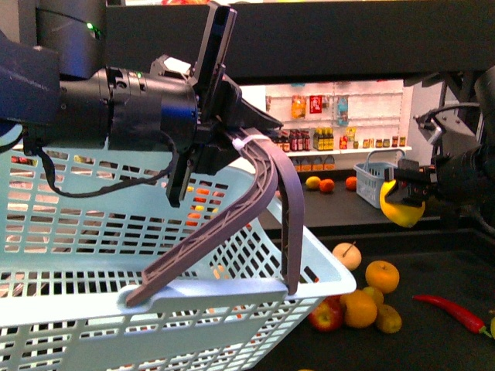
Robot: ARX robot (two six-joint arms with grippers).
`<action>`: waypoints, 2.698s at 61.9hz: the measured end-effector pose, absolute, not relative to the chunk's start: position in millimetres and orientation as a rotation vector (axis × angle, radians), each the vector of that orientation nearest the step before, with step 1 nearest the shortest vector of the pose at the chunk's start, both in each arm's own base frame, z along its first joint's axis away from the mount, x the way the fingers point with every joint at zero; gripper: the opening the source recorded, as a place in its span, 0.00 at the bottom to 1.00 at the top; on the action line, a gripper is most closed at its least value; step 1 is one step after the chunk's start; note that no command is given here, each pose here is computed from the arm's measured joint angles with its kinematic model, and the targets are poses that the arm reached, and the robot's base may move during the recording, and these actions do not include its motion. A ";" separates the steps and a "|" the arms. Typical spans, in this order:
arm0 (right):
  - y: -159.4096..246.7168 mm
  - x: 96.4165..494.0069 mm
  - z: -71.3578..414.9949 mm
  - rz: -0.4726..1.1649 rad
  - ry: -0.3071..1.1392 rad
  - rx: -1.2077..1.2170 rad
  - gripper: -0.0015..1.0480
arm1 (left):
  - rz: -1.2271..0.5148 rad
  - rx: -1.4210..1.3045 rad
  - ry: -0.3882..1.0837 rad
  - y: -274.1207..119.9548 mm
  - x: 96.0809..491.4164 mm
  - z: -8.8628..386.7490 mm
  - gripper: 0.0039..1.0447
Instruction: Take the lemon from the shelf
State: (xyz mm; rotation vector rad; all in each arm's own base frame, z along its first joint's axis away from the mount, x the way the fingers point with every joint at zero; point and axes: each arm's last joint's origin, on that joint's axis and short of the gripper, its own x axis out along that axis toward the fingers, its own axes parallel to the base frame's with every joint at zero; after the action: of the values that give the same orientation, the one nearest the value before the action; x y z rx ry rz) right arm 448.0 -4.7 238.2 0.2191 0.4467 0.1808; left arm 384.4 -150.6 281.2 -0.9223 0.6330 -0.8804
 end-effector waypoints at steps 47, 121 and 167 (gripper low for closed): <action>97.4 388.5 231.8 0.500 0.548 0.372 0.42 | -0.881 -0.922 0.633 -150.6 384.3 281.2 0.06; -11.2 426.8 231.9 0.204 0.300 0.282 0.93 | -0.880 -0.921 0.634 -150.5 384.4 281.1 0.06; 21.5 414.2 4.7 0.568 0.584 -0.129 0.93 | -0.879 -0.921 0.634 -150.3 384.5 281.1 0.06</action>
State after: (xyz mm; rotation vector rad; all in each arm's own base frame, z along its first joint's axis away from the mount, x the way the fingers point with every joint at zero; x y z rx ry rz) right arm 414.2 21.5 4.7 -0.1291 0.5844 0.5683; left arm 384.5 -150.3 281.1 -0.9212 0.6336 -0.8787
